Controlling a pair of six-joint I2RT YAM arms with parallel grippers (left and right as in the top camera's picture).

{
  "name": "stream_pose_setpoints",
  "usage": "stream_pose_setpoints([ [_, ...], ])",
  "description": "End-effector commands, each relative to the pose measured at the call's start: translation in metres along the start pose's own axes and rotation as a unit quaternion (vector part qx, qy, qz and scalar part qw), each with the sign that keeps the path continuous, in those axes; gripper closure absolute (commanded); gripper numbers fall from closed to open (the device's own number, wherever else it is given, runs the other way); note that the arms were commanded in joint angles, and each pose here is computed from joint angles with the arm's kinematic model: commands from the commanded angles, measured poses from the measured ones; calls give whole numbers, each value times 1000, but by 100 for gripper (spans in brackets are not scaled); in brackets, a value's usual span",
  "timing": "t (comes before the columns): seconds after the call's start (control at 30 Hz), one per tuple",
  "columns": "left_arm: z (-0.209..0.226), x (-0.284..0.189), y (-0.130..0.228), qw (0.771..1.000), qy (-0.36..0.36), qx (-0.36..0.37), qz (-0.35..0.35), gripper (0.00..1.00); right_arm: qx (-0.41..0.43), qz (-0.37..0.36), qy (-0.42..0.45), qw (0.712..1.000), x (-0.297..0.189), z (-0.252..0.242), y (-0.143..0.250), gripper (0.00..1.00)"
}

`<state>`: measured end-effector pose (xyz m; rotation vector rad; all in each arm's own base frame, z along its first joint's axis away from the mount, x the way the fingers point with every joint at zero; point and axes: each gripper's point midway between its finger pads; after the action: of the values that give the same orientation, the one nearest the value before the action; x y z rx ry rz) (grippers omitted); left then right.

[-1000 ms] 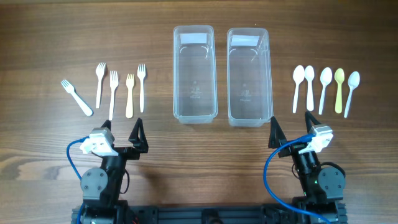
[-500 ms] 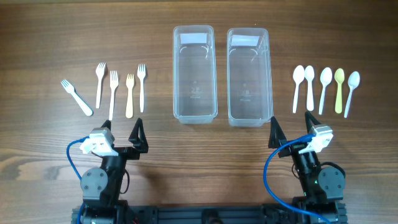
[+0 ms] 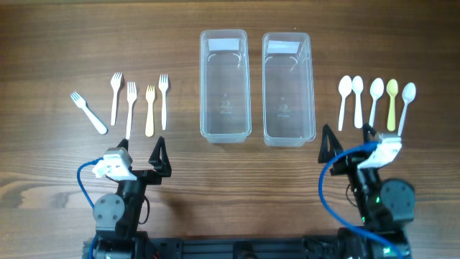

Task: Pack container
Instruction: 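Move the right gripper toward the row of spoons on the right, then lower the right gripper and grasp a white spoon by its handle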

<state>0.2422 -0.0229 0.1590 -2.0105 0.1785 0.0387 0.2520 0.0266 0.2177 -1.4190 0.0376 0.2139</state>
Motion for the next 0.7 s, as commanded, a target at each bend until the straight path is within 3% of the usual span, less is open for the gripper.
stream_pose_setpoints([
  [0.0,-1,1,4,1000,5,7,3,0,-51,59,66,995,18,-21,-12,0],
  [0.37,-1,1,4,1000,5,7,3,0,-103,258,84,957,119,-38,19,0],
  [0.67,-1,1,4,1000,5,7,3,0,-107,293,106,944,141,-52,45,0],
])
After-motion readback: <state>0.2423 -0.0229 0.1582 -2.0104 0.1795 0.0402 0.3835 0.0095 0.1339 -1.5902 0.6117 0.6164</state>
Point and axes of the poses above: each gripper's point midway between its finger pads, its own x axis out along the fingers, its own z axis along the line the jaws close on, y = z × x, and after that the axes turned 5 degrees about -x, right-handed
